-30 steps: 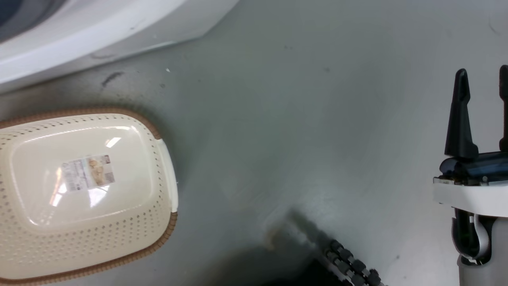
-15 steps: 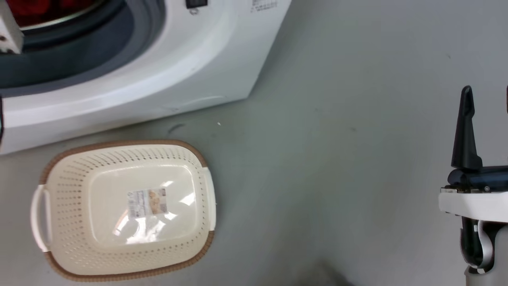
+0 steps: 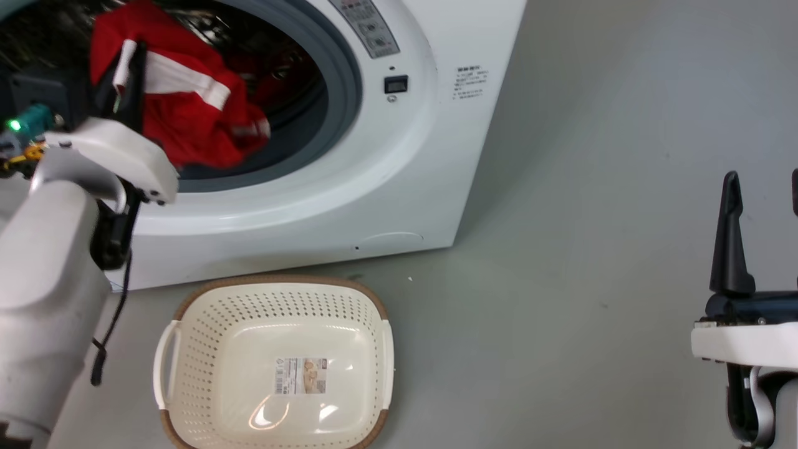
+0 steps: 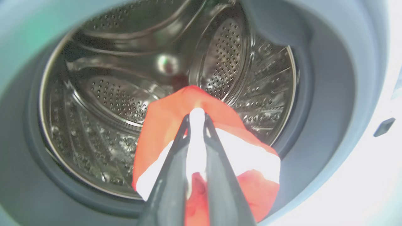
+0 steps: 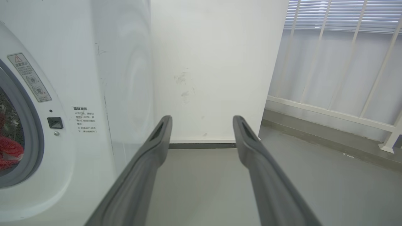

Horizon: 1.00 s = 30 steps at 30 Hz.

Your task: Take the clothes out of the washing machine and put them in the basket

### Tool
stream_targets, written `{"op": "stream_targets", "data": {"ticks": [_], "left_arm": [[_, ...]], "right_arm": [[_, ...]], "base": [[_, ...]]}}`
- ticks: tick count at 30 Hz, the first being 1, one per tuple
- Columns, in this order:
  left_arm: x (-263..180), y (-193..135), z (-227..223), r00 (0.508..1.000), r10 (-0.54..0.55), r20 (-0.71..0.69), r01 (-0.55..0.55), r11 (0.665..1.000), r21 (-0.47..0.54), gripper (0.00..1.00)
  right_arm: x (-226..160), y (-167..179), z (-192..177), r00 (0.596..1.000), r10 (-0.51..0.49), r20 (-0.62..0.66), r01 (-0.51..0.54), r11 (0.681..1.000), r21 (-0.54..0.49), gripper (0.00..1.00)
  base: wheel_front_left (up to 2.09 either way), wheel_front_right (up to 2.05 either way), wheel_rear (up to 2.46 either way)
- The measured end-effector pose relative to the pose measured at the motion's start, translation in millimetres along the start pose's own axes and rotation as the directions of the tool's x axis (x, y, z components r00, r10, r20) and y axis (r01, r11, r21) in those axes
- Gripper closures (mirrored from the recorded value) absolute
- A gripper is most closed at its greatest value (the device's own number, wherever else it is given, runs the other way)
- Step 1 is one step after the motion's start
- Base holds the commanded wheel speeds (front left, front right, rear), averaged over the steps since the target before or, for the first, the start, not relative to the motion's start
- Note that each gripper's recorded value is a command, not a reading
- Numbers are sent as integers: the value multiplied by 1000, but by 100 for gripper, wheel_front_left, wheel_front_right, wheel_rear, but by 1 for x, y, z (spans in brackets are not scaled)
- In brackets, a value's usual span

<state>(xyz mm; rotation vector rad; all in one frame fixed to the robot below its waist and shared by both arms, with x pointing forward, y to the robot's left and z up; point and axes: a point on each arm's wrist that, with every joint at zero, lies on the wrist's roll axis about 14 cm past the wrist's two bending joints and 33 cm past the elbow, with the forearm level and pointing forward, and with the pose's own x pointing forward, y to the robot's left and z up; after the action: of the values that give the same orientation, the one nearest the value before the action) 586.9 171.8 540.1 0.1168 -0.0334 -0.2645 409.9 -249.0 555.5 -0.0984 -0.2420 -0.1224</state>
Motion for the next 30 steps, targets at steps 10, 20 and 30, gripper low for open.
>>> {"op": "stream_targets", "data": {"ticks": [10,20,30], "left_arm": [[-77,-19,53,986,20,168,-16,1000,-22,100],[-124,-52,11,999,-37,13,38,997,-65,100],[-134,-79,-105,941,-134,-311,116,990,-75,100]], "right_arm": [[-8,15,20,998,41,47,-43,998,36,0],[-8,21,22,997,58,54,-60,997,42,0],[-3,19,-5,999,52,-15,-52,998,24,0]], "base": [[0,0,0],[0,0,0],[0,0,0]]}}
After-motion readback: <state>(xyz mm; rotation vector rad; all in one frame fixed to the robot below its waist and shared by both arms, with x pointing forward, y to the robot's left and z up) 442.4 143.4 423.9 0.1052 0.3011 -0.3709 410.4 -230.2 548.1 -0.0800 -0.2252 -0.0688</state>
